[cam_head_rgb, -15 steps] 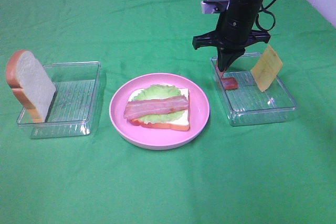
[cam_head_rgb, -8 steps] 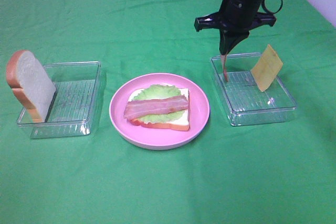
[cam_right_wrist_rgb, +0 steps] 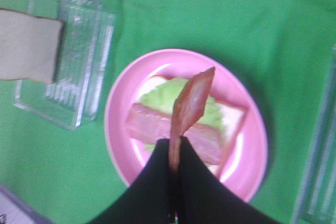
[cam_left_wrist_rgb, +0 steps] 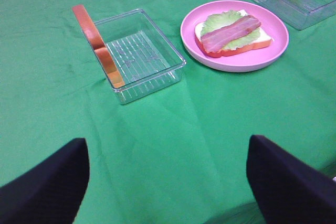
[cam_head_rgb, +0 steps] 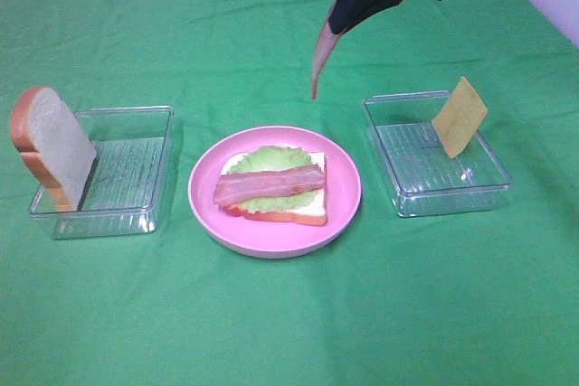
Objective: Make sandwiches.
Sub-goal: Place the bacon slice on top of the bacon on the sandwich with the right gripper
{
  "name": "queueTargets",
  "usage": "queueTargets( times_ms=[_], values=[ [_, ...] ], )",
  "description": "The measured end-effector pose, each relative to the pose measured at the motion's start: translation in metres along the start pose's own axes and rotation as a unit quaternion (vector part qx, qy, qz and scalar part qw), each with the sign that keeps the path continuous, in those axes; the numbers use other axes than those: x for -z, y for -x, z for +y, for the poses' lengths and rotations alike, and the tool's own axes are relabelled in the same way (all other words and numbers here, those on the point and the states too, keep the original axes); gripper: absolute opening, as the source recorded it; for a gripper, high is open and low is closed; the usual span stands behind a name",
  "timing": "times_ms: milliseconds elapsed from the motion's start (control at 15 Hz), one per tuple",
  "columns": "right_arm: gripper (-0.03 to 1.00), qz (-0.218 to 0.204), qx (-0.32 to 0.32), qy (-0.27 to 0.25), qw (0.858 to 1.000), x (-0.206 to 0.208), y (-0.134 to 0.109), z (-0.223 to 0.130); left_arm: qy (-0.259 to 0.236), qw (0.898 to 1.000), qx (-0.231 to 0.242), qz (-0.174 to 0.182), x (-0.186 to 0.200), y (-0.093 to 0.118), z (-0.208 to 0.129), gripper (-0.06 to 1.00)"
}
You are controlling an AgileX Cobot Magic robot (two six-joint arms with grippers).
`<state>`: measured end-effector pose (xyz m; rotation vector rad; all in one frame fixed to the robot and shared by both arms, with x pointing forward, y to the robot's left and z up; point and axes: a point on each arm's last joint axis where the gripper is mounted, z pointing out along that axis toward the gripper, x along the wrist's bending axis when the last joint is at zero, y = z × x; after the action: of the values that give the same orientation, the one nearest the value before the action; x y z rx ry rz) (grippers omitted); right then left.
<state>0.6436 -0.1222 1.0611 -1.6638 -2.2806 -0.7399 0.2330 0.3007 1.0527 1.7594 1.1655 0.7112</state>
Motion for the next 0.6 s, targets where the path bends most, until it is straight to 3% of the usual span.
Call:
queueTargets(
  times_ms=[200,333,600],
  values=[
    [0.0,0.103,0.018,-0.025,0.994,-0.029,-0.019,-0.015,0.0,1.0,0.0,0.0,0.0,0.0,0.0,0.77],
    [0.0,0.127,0.019,-0.034,0.991,-0.052,-0.029,-0.027,0.0,1.0,0.0,0.0,0.0,0.0,0.0,0.77],
    [0.0,0.135,0.01,-0.027,0.99,-0.085,-0.04,-0.035,0.0,1.0,0.0,0.0,0.0,0.0,0.0,0.77]
  ],
)
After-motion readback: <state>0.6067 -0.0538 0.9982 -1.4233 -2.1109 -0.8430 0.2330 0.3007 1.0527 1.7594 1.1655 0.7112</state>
